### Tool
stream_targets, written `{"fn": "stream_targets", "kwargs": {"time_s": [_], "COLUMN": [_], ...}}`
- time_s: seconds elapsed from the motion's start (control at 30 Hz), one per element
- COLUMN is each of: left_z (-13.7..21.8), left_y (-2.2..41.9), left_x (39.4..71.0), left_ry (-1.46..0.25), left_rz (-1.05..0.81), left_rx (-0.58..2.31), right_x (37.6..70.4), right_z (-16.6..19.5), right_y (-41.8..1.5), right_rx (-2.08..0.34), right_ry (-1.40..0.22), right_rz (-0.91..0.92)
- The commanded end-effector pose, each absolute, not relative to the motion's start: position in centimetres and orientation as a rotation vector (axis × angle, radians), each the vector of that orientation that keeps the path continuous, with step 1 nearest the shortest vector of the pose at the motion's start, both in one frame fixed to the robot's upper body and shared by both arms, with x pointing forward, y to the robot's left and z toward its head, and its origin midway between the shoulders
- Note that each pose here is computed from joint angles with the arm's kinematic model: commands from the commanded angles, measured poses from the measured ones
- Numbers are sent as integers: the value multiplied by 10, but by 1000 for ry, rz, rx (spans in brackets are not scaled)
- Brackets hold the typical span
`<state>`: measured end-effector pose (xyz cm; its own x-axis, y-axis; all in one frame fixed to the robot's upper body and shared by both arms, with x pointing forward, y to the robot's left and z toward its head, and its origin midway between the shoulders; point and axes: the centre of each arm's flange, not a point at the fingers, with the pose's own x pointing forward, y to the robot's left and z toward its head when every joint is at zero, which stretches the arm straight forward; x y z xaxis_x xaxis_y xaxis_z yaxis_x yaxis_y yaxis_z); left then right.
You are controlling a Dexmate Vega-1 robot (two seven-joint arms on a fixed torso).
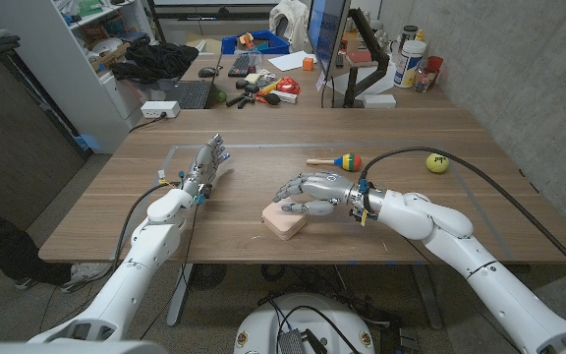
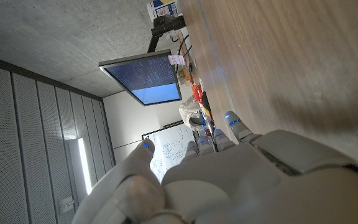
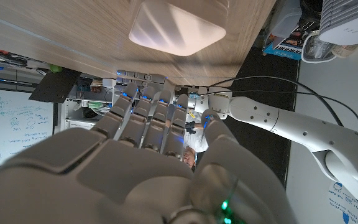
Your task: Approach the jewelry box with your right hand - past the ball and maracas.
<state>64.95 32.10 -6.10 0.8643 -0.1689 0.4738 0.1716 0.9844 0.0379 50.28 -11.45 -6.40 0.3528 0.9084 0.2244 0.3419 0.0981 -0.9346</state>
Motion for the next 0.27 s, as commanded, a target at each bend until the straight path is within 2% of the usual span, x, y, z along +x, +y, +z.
{"fn": "stream_targets", "kwargs": {"time_s": [0.03, 0.27], "left_z": [-62, -62], "left_y": [314, 315], "left_x": [649, 647], "left_ry": [-485, -487], "left_rz": [-197, -185], "left_rx": [10, 11], "right_x": [500, 501], "right_z": [-74, -77], "right_y": [-113, -110], "right_rx": [-1455, -1452], "right_ry": [-1190, -1199], "right_rz": [630, 661]}}
